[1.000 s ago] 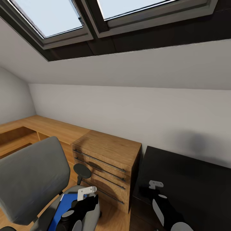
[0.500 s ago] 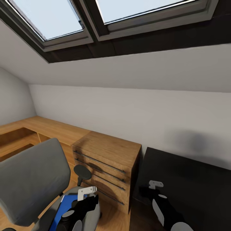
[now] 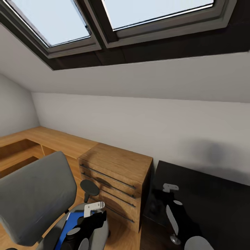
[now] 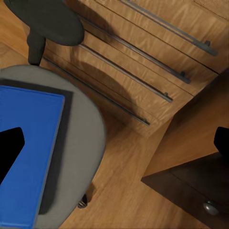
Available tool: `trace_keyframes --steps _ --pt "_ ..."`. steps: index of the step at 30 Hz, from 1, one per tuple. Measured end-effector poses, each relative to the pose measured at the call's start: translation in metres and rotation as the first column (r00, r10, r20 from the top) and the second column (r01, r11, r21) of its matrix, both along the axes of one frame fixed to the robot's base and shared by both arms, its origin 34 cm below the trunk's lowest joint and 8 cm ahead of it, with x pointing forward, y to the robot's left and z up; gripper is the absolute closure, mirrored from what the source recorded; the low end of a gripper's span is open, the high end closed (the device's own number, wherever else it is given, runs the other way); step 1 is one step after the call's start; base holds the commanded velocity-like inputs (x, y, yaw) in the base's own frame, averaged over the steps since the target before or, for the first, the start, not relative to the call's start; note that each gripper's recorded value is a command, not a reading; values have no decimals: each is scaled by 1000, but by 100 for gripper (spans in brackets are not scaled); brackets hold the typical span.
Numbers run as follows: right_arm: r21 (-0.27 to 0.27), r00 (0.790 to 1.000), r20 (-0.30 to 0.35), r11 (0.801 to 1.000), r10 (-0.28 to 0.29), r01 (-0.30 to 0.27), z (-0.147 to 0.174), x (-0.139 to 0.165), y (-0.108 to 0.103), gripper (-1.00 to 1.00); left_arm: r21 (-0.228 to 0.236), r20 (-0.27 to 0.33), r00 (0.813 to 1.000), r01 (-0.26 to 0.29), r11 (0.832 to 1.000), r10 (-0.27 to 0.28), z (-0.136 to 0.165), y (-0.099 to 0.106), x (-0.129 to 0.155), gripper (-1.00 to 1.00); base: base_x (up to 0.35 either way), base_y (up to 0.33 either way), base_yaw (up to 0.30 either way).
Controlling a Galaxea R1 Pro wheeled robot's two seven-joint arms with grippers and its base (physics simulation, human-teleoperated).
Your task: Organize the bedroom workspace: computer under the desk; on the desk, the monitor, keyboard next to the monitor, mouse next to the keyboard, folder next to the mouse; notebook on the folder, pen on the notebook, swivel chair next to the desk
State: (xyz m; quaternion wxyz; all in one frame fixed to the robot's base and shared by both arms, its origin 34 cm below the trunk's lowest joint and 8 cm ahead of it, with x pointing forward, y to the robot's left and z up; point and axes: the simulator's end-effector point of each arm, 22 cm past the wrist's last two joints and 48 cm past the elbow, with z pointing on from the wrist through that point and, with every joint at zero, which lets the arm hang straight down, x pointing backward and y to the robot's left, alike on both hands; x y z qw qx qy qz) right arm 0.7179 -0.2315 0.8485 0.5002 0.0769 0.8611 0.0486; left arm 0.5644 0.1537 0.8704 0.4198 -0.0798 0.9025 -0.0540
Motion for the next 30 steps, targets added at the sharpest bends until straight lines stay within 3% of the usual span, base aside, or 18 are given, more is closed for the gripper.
trace_keyframes --steps 2,9,12,13,14,16,22,26,30 --pt "1 999 48 1000 -8 8 27 7 -2 -100 1 0 1000 0 1000 0 0 0 0 -100 0 0 0" --pt "9 998 59 999 -35 34 55 -23 -8 -100 3 4 1000 -2 1000 2 0 2 1 -100 0 0 0" --pt "-5 997 26 998 -67 67 38 -47 -17 -100 9 -6 1000 -4 1000 5 -5 3 -2 -100 0 0 0" --pt "-18 996 6 996 -88 88 28 -59 -23 -100 18 -27 1000 -4 1000 5 -15 6 -7 -100 0 0 0" --pt "-46 991 -34 991 -129 127 6 -84 -35 -100 49 -78 997 -7 999 11 -43 17 -21 -100 0 0 0" --pt "-64 988 -56 988 -147 143 -11 -103 -42 -100 66 -82 996 -20 998 26 -59 28 -26 -100 0 0 0" --pt "-90 983 -5 979 -182 181 -45 -155 -51 -100 86 -40 994 -101 991 105 -105 53 -47 -100 0 0 0" --pt "-97 984 -35 980 -177 173 -76 -175 -47 -100 103 -21 992 -121 987 124 -115 65 -52 -100 0 0 0" --pt "-97 984 -3 979 -178 177 -79 -178 -45 -100 113 -18 991 -128 985 130 -119 72 -54 -100 0 0 0"
